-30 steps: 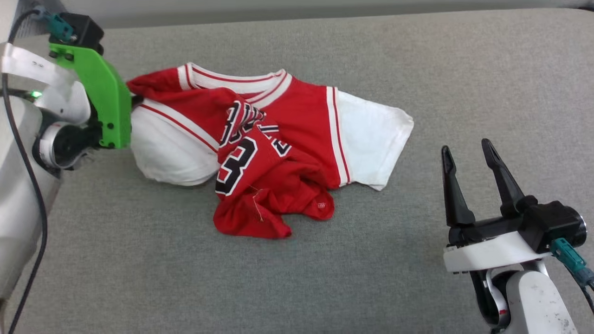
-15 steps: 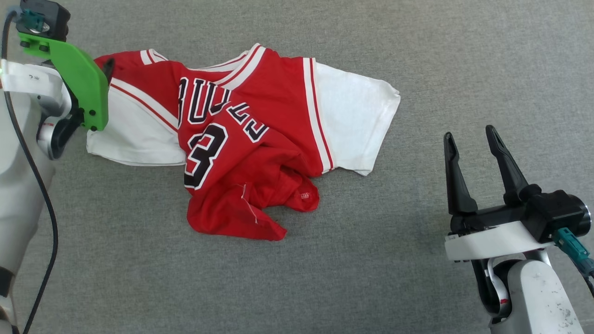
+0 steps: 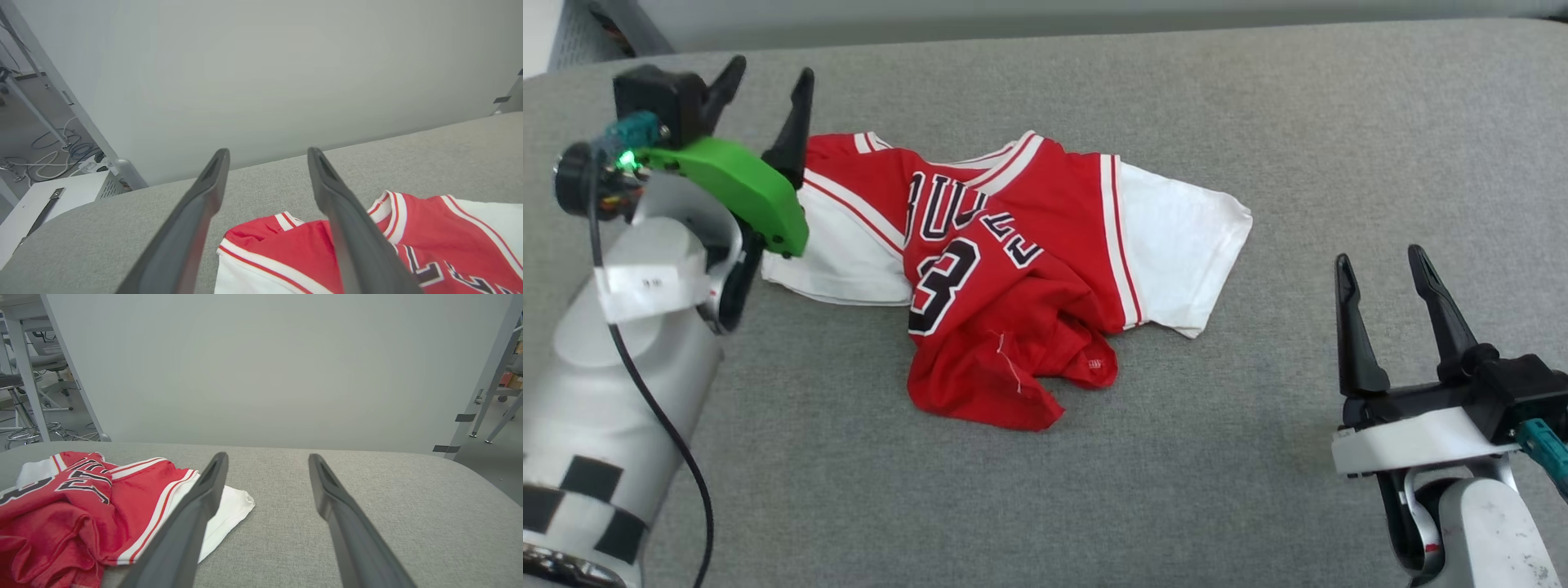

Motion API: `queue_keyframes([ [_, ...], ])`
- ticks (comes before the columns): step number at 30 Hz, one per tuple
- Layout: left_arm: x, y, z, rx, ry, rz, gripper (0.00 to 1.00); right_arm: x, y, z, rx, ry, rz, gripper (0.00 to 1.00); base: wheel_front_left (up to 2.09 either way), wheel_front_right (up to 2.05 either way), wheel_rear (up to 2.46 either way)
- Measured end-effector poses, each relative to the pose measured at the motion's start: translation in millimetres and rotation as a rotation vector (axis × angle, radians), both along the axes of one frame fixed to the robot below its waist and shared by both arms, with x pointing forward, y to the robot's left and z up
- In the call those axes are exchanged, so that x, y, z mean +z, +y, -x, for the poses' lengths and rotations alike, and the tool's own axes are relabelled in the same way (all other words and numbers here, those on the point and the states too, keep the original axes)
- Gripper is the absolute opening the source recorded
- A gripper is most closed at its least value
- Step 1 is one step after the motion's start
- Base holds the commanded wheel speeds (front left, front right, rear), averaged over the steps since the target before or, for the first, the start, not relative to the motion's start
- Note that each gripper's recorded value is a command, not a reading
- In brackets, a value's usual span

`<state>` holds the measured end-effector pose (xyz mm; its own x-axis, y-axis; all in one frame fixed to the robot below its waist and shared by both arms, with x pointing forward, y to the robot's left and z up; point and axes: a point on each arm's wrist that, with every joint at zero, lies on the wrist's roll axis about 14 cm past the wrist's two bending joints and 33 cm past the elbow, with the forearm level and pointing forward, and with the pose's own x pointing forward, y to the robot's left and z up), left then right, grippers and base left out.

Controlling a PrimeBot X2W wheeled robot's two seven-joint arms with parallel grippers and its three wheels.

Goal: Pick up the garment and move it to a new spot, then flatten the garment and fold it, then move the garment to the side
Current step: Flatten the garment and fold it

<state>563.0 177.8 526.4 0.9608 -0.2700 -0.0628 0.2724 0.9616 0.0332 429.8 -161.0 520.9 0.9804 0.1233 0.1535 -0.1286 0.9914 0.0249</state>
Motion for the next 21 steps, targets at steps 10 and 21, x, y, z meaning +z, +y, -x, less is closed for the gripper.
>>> queue_keyframes([
  [10,59,4,81,0.102,-0.253,0.116,1.0,23,3,16,0.015,-0.058,0.013,1.0,0.0,0.0,0.0],
  [21,35,4,168,0.166,-0.251,0.193,1.0,38,10,31,0.034,-0.094,0.01,1.0,0.0,0.0,0.0],
])
